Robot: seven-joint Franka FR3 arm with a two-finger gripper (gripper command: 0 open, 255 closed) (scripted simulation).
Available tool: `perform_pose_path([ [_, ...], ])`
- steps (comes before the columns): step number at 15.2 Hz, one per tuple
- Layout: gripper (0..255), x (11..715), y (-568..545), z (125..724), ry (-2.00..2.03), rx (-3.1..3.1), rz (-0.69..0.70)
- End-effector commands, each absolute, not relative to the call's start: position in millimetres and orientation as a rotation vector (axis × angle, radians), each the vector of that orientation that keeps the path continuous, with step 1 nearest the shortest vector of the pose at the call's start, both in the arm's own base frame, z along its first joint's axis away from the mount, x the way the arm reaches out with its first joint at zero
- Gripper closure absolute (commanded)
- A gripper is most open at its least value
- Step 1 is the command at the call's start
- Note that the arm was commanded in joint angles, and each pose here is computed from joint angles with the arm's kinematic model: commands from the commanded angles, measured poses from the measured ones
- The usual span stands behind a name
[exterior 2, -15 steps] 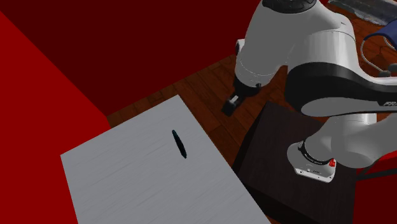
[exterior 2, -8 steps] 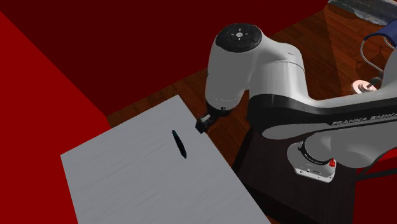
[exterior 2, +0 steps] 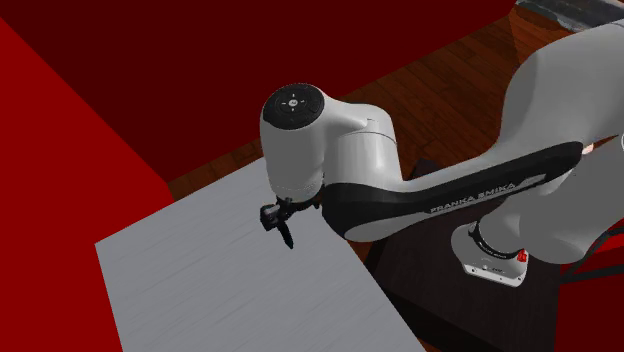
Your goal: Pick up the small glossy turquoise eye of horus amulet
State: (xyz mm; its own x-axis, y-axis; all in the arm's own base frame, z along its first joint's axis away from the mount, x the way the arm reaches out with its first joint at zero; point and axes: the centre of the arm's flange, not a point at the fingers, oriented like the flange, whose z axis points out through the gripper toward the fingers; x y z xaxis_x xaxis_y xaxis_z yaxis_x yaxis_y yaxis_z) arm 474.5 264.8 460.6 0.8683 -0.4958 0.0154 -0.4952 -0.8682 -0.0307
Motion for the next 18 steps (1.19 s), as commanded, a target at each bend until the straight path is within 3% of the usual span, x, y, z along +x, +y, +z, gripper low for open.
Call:
perform_pose_path([
  [1,0,491,282,450,0.853,-2.984,-0.025],
  [11,0,498,289,406,0.873,-2.974,-0.021],
  [12,255,497,288,406,0.873,-2.974,-0.021],
  [18,255,497,288,406,0.873,-2.974,-0.021],
])
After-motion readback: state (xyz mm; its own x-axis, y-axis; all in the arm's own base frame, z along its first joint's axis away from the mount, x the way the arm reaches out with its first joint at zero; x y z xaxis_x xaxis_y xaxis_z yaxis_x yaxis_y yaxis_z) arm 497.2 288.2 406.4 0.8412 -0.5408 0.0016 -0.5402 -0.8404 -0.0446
